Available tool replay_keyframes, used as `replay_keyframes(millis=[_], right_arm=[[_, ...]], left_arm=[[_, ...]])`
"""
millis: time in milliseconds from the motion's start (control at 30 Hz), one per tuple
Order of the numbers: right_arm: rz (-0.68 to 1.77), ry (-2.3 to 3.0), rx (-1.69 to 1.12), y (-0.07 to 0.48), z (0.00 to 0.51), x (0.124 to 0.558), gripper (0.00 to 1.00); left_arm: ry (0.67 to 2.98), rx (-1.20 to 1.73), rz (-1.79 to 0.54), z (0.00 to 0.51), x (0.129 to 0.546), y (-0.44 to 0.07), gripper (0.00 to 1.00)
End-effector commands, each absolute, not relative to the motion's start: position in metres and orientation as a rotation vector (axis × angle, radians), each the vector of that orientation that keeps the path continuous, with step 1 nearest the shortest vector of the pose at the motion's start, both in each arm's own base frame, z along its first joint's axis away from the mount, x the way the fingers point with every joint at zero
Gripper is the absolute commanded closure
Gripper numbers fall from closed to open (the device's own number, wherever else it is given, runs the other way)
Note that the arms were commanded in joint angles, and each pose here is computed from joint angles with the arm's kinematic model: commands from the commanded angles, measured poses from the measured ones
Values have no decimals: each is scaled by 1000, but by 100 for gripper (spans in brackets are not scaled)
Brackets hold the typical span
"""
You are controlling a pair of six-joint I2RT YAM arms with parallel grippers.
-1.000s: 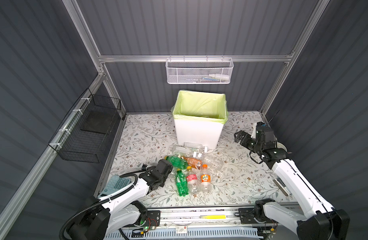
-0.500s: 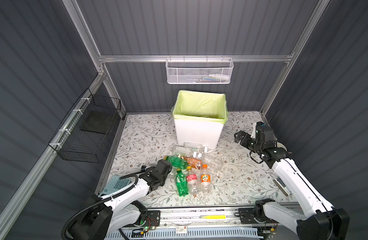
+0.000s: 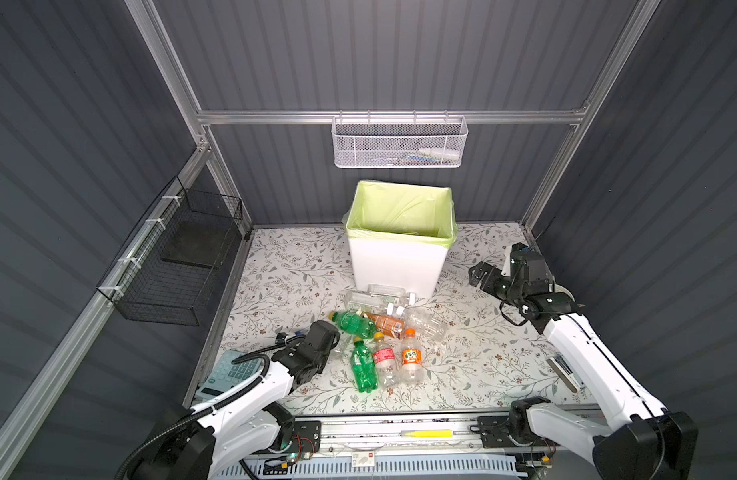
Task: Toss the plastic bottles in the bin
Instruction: 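Grasp the second water bottle with the left gripper while the right withdraws, then lift the water bottle with the left gripper and release it over the bin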
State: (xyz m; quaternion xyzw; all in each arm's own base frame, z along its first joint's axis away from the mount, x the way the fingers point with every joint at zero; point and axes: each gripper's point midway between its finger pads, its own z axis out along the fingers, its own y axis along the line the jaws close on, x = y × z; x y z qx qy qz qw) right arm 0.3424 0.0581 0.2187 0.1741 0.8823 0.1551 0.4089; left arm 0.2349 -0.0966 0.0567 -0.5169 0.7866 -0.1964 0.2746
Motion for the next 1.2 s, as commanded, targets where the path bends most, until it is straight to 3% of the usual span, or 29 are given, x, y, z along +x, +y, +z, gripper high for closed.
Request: replay_keyframes(millis=[0,267,433,533,700,767,833,867,1000,1167], right_arm=[[341,2183,427,47,236,346,1],[263,2051,481,14,268,340,1],[269,1996,504,7,277,331,1],[298,1978,510,10,276,332,1],[400,2024,510,24,258,334,1],[417,2037,499,28,256,335,1],[402,2032,488,26,260,334,1],[385,2022,485,24,263,333,1],[369,1999,492,21,270,334,1],[426,2006,519,26,264,336,1]], left_arm=[[2041,-1234,-442,115,252,-82,56],[1683,-577,-212,378,313,-75,55],[1457,-284,-267,508,349,-123,53],[1529,-101,-361,508,391,-187,50],[1890,169,-584,410,449,-302,43],[1918,223,-625,399,448,-324,32],[1819,259,-612,428,434,-327,16],[1736,272,-592,452,423,-322,2],[1579,233,-512,505,394,-284,0],[1589,164,-405,490,380,-247,0]])
